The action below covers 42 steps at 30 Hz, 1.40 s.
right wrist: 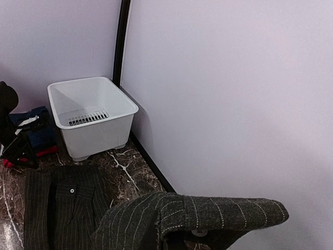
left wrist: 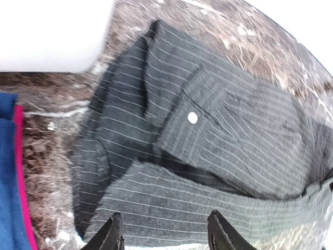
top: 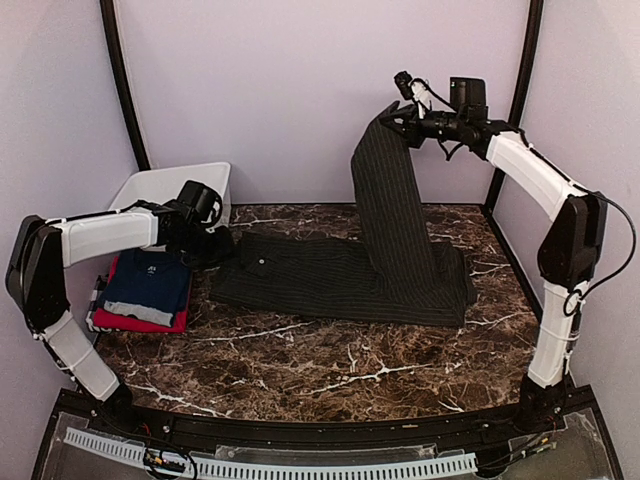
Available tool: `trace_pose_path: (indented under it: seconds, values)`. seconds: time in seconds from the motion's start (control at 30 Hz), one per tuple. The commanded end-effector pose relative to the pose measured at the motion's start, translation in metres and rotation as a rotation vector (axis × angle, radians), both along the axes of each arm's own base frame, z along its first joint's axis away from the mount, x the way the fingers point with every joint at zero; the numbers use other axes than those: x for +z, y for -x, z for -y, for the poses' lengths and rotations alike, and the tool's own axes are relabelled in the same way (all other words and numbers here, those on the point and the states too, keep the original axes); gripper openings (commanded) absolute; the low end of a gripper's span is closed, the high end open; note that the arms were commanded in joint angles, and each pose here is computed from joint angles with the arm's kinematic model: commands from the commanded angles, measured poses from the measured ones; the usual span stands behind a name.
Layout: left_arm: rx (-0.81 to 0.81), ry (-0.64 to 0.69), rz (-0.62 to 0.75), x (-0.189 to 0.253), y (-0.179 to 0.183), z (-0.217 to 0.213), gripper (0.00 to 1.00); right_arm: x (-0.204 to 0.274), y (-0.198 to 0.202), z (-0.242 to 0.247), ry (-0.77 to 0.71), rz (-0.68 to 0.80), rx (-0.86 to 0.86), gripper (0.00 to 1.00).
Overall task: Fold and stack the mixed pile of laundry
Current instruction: Fold the 1/3-folded shirt at the center of the board.
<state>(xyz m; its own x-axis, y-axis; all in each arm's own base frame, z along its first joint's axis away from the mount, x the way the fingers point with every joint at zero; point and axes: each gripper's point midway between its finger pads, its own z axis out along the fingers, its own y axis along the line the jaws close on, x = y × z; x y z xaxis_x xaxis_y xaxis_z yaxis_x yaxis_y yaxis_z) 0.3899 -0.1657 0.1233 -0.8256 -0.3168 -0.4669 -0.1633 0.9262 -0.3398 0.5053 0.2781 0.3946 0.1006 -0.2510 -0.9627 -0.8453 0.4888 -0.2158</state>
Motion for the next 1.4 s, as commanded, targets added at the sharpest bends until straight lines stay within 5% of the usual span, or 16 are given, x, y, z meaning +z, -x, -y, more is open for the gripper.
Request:
trace_pose_path:
  seconds: [0.0,0.27,0.77,1.1,1.37]
  values:
    - [-0.133,0.042,-0.035,-0.024,0.015,0.016,0.54,0.012,0.009,-0.001,-0.052,-0.002,-0.002,0.0]
    - [-0.119,-0.022,-0.045,-0.039,0.016,0.006,0.55,0.048,0.023,0.022,-0.075,0.084,-0.087,0.0]
    - [-0.157,-0.19,-0.079,-0.063,-0.021,-0.002,0.41,0.024,0.023,0.02,-0.048,0.032,-0.063,0.0]
    - [-0.195,-0.257,-0.04,-0.064,-0.034,-0.005,0.48,0.022,0.024,0.018,-0.052,0.013,-0.045,0.0]
    - [-0.256,-0.207,-0.041,-0.077,-0.035,0.008,0.43,0.024,0.024,0.019,-0.047,0.02,-0.048,0.0]
